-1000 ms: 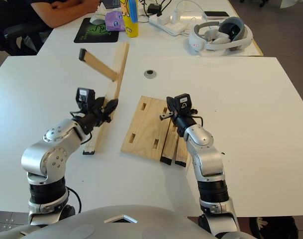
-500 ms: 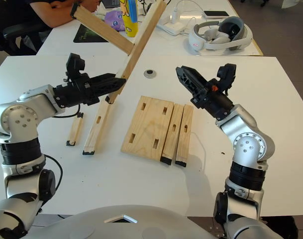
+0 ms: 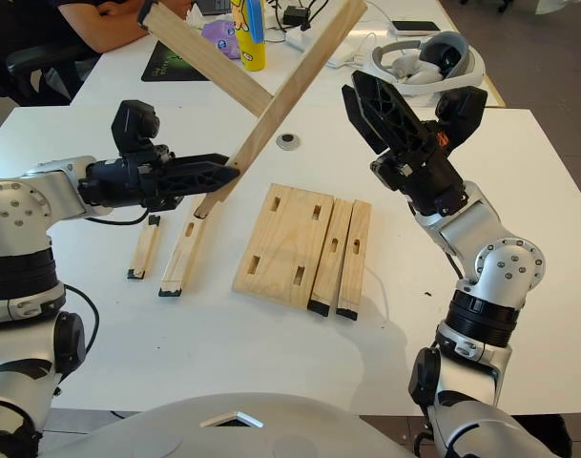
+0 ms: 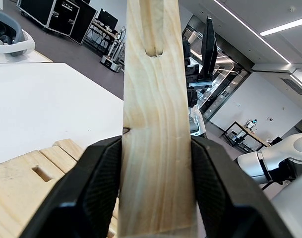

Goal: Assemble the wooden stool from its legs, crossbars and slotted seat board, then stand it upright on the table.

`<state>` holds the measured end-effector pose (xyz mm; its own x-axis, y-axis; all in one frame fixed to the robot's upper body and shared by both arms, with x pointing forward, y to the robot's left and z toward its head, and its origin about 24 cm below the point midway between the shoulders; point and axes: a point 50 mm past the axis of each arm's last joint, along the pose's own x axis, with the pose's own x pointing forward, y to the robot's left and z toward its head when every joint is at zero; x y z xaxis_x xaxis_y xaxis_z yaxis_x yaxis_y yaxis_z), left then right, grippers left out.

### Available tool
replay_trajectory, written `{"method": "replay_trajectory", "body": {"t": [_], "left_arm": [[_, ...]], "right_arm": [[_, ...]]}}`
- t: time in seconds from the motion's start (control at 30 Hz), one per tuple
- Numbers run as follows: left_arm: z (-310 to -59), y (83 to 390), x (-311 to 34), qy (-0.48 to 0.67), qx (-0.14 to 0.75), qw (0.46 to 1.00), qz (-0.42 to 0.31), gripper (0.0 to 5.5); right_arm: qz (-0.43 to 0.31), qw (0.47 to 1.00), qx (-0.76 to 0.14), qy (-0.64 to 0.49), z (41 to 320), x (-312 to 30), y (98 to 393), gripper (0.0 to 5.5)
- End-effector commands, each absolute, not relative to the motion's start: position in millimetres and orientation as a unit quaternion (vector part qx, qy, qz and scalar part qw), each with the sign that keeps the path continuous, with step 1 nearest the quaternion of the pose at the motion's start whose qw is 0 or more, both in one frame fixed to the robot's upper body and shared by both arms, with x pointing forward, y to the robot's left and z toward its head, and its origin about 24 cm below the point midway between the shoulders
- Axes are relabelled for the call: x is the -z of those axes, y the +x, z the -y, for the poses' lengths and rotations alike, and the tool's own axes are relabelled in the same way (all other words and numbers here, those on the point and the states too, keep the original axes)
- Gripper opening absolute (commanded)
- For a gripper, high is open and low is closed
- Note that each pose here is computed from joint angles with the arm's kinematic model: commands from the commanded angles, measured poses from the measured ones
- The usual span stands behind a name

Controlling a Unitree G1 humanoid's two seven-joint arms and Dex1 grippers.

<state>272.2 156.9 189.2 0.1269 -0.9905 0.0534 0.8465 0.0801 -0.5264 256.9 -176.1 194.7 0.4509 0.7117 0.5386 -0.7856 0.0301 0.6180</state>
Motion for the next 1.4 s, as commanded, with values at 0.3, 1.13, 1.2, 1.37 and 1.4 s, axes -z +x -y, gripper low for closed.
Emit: {"method": "replay_trajectory", "body": {"t": [0.3,1.13,1.2,1.37,1.4], "left_arm": [[-145.7,256.2,-188.4,-0.208,0.688,0.669,-0.187,2.05],[-152.5,254.8,-193.0,-0.179,0.690,0.675,-0.190,2.05],[-153.7,257.2,-194.2,-0.177,0.686,0.683,-0.179,2.05],[-157.3,264.3,-195.2,-0.174,0.667,0.706,-0.160,2.05],[-157.7,265.2,-194.9,-0.176,0.664,0.710,-0.157,2.42]], "right_arm": [[0.011,0.718,-0.540,0.438,159.5,-193.0,255.6,3.76],[-0.011,0.695,-0.599,0.396,163.0,-189.9,236.9,2.06],[-0.015,0.703,-0.599,0.384,163.6,-187.6,237.0,2.06],[0.005,0.721,-0.599,0.349,163.6,-185.5,237.2,2.06],[0.012,0.723,-0.598,0.346,163.1,-186.0,237.5,2.06]]}}
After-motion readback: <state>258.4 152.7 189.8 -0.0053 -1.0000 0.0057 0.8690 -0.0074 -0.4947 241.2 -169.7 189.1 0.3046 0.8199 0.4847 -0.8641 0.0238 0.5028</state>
